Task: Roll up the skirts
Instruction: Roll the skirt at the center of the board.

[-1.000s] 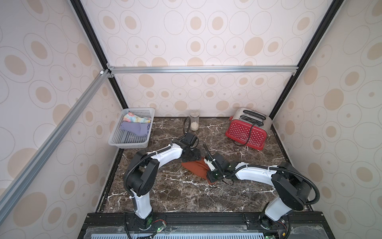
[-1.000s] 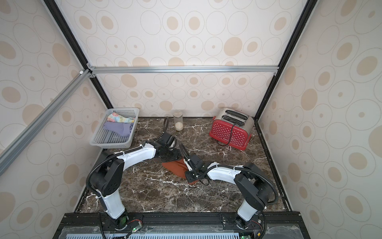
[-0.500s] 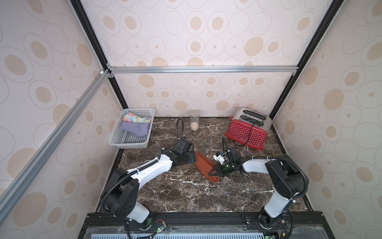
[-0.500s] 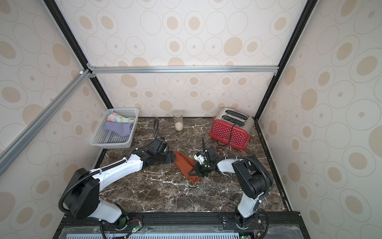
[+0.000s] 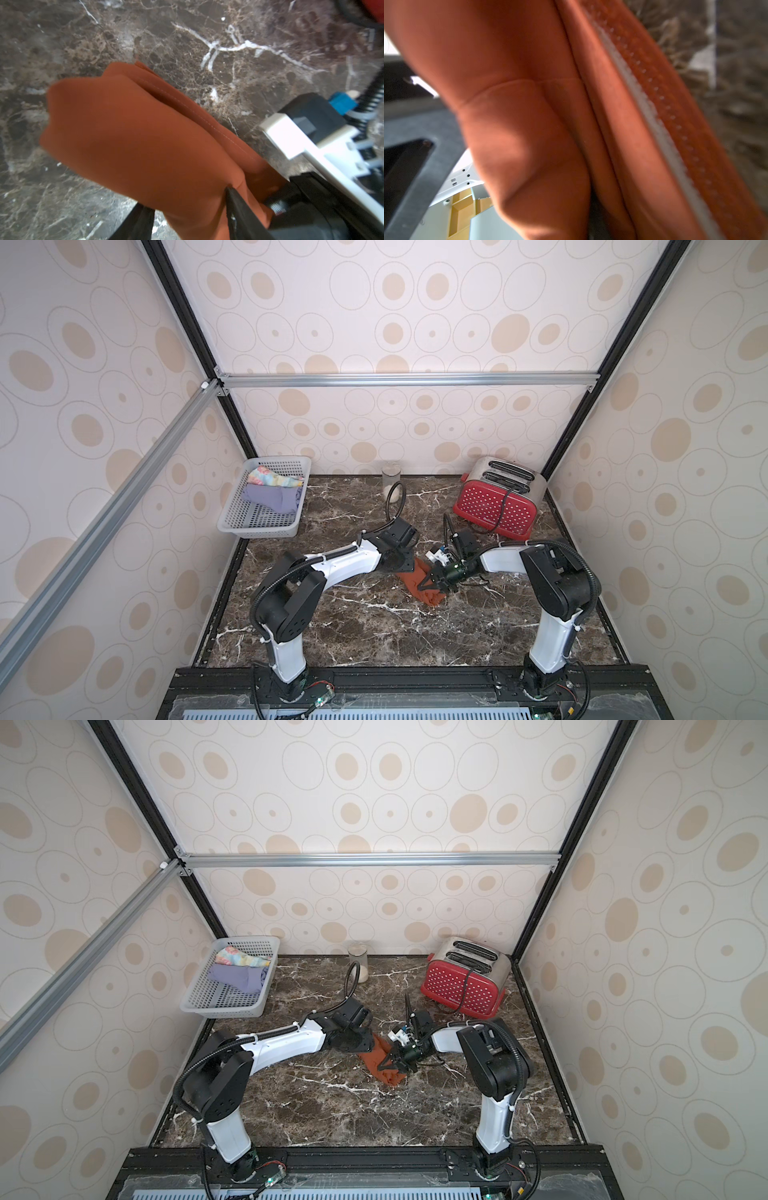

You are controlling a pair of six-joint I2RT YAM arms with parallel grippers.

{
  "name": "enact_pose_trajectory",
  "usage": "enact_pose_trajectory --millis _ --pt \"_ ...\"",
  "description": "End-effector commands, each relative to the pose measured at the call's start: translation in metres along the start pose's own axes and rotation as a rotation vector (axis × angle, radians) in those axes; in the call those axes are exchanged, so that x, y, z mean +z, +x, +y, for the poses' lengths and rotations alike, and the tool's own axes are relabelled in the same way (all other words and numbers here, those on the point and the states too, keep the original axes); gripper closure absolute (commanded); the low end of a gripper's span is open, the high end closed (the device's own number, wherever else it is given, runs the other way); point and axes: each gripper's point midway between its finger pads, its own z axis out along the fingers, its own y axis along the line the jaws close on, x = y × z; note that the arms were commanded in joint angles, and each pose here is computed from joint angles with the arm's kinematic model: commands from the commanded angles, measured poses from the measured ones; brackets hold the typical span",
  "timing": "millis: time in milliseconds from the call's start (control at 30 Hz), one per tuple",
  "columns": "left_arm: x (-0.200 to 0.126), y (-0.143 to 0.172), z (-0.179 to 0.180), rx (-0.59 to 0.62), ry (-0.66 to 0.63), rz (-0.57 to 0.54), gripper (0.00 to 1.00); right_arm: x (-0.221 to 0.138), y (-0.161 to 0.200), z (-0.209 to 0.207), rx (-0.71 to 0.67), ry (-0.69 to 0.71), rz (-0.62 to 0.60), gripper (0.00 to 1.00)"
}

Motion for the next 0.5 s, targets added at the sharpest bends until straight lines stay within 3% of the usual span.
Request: enact_pose_trajectory --millis 0,67,167,367,467 --pt "0.009 -0.004 0.009 -0.016 -0.102 0.018 0.47 0.003 0.008 -0.021 0.052 0.077 0.042 0.99" --pt "0.016 -0.004 0.016 -0.018 -0.138 0.021 0.47 0.002 0.007 -0.022 0.048 0.091 0.047 0.96" --pt "0.031 0.000 0.023 -0.020 -0.173 0.052 0.47 -0.001 0.004 -0.021 0.042 0.099 0.033 0.80" --pt "0.054 0.012 0.037 -0.046 -0.217 0.108 0.48 -0.020 0.000 -0.006 -0.020 0.153 -0.050 0.58" --pt "0.059 0.015 0.040 -0.058 -0.218 0.124 0.48 -0.034 0.000 -0.002 -0.034 0.181 -0.120 0.52"
